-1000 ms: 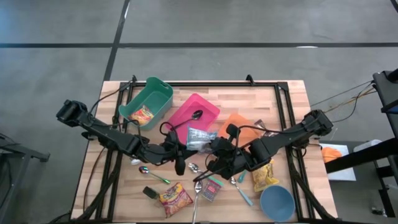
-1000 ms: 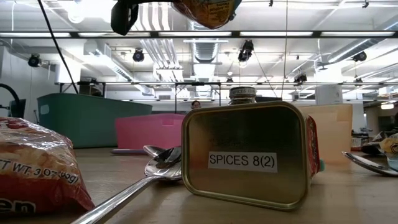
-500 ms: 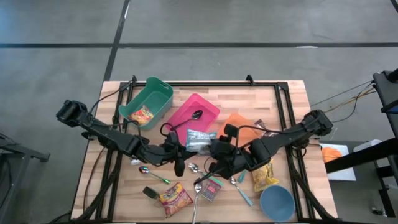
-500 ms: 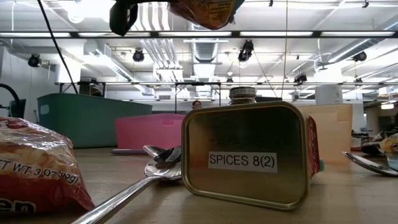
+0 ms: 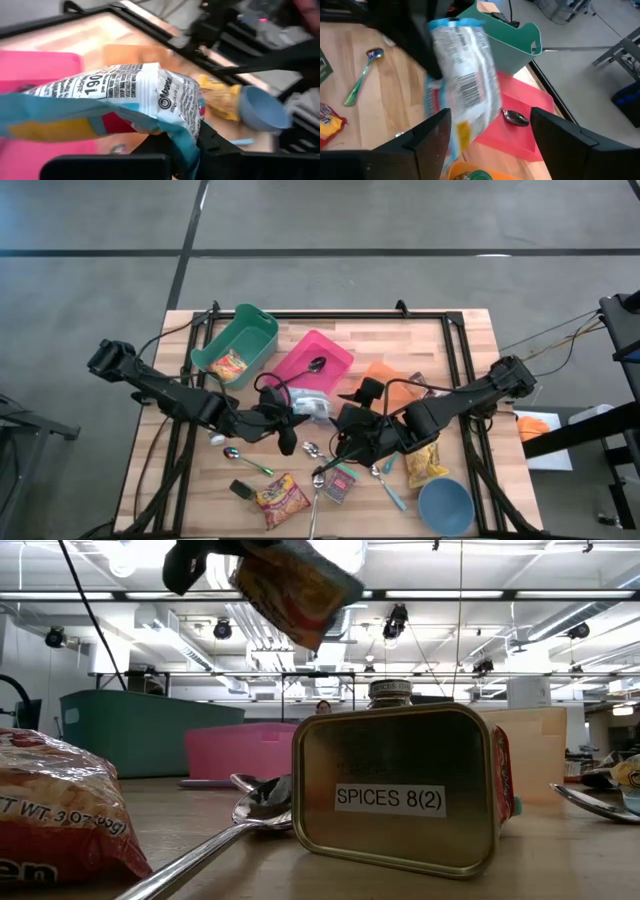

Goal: Pick & Place Food Item
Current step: Put the blue noodle pack into the green bin

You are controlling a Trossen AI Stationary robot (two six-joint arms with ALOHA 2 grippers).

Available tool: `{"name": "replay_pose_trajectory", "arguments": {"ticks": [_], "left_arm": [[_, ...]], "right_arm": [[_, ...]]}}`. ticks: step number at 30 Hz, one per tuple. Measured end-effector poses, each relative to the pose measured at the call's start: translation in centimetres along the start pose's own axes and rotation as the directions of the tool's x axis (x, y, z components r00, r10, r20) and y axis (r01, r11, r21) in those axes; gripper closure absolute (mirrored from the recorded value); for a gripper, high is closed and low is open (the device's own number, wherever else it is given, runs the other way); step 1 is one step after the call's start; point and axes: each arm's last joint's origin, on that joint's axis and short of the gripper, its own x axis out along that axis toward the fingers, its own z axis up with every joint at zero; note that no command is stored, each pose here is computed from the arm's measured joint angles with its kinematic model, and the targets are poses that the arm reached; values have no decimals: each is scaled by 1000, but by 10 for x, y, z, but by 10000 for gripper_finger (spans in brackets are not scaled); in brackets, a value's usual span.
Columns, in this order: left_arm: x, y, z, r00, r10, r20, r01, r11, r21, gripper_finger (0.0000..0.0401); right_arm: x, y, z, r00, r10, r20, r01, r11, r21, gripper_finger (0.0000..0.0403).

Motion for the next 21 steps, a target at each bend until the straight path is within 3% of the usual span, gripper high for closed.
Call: {"name": "replay_pose_trajectory", "arguments": {"ticks": [6, 11, 14, 18, 21], "left_arm": [[-20, 11, 23, 989, 145, 17, -145, 989, 9, 384], [-37, 27, 47, 953, 302, 15, -302, 953, 21, 384], [-45, 42, 64, 912, 410, -19, -410, 912, 20, 384], [-50, 69, 82, 823, 561, -89, -562, 827, 14, 384], [-47, 92, 91, 762, 624, -173, -633, 774, 3, 385]], "right_arm": [[-5, 2, 1, 1000, 11, 7, -11, 1000, 19, 131], [-7, 2, -10, 999, -10, -48, 13, 997, 74, 131], [-5, 2, -21, 995, -34, -95, 42, 995, 88, 131], [-2, 5, -37, 989, -57, -136, 70, 993, 95, 131], [1, 9, -49, 986, -67, -155, 82, 993, 89, 131]]}}
